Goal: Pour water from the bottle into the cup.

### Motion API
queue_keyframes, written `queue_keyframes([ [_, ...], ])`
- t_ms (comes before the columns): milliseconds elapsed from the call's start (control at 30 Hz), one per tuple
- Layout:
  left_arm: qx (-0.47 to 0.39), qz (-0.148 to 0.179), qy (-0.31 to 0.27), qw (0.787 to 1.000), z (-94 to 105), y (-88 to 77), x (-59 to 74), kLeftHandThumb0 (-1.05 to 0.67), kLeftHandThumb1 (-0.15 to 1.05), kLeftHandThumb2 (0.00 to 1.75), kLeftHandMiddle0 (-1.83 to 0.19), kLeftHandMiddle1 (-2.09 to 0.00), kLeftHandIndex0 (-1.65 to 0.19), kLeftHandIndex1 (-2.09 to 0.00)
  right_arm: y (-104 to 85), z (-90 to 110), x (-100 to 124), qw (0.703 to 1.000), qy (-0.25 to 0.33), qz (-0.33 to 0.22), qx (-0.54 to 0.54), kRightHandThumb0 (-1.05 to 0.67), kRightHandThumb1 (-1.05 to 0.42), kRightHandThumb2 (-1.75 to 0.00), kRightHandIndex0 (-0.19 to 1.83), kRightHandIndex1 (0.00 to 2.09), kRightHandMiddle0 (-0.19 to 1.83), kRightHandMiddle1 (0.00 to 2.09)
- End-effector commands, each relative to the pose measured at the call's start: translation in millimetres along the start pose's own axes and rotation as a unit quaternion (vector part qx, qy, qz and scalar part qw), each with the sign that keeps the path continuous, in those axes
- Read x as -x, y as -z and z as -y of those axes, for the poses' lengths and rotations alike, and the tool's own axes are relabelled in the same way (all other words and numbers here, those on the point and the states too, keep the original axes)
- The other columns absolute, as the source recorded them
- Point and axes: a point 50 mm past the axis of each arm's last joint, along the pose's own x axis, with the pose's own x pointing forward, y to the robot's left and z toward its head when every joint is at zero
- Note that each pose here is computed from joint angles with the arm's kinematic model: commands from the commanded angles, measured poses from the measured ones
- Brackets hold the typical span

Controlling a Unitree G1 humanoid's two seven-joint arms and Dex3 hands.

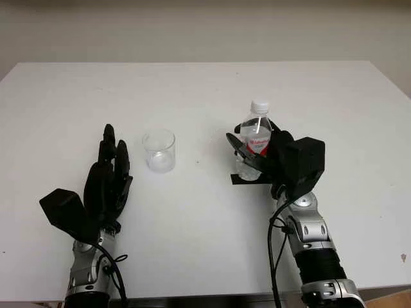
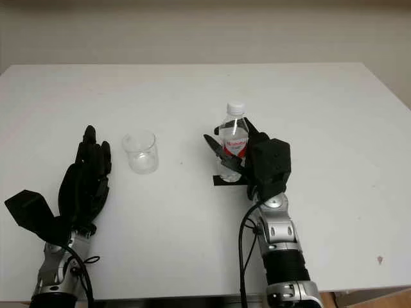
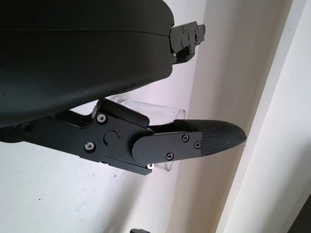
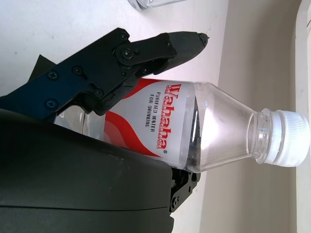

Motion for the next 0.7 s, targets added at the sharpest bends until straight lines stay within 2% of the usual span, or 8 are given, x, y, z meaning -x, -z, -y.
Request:
queue_keyframes([
  [0,0.004,-0.037,-0.016,0.999,-7.7,16.1,12.2,-0.76,1.05,0.48,0.19,-0.05,0.18,-0.06,-1.1,-1,1,1.0,0.0,0.009,-0.011,-0.41,-1.05,-0.47,1.39,2.09,0.98,2.09],
  [333,-0.002,-0.038,-0.014,0.999,-11.7,13.4,12.7,-0.75,1.05,0.5,0.19,-0.05,0.17,-0.06,6.0,-6,7,1.0,-0.001,-0.005,-0.022,-0.43,-1.05,-0.46,1.32,2.09,0.86,2.09],
  [400,-0.004,-0.038,-0.015,0.999,-12.0,12.9,12.6,-0.76,1.05,0.49,0.18,-0.06,0.17,-0.06,6.7,-7,8,1.0,0.002,0.0,-0.016,-0.5,-1.05,-0.35,1.05,2.09,0.67,2.09],
  [467,-0.004,-0.038,-0.014,0.999,-12.3,12.5,12.7,-0.76,1.05,0.49,0.18,-0.06,0.16,-0.06,7.7,-7,10,1.0,-0.007,0.018,-0.01,-0.56,-1.05,-0.21,0.52,2.06,0.27,2.06],
  [533,-0.003,-0.038,-0.014,0.999,-12.3,12.2,12.7,-0.76,1.05,0.49,0.18,-0.06,0.16,-0.06,8.9,-6,13,0.999,-0.036,0.032,0.003,-0.63,-1.03,-0.09,0.03,1.58,-0.09,1.58],
  [567,-0.003,-0.038,-0.013,0.999,-12.4,12.1,12.7,-0.75,1.05,0.49,0.18,-0.05,0.17,-0.06,9.6,-6,15,0.998,-0.053,0.033,0.006,-0.67,-1.0,-0.06,-0.09,1.05,-0.15,1.1],
  [600,-0.003,-0.038,-0.013,0.999,-12.6,12.0,12.7,-0.75,1.05,0.49,0.18,-0.05,0.17,-0.06,10.1,-6,17,0.997,-0.068,0.033,0.007,-0.69,-0.98,-0.06,-0.12,0.67,-0.16,0.77],
  [667,-0.003,-0.04,-0.015,0.999,-13.2,11.9,12.7,-0.75,1.05,0.49,0.18,-0.05,0.16,-0.06,11.3,-6,21,0.995,-0.092,0.035,0.007,-0.73,-0.95,-0.05,-0.16,0.24,-0.17,0.36],
])
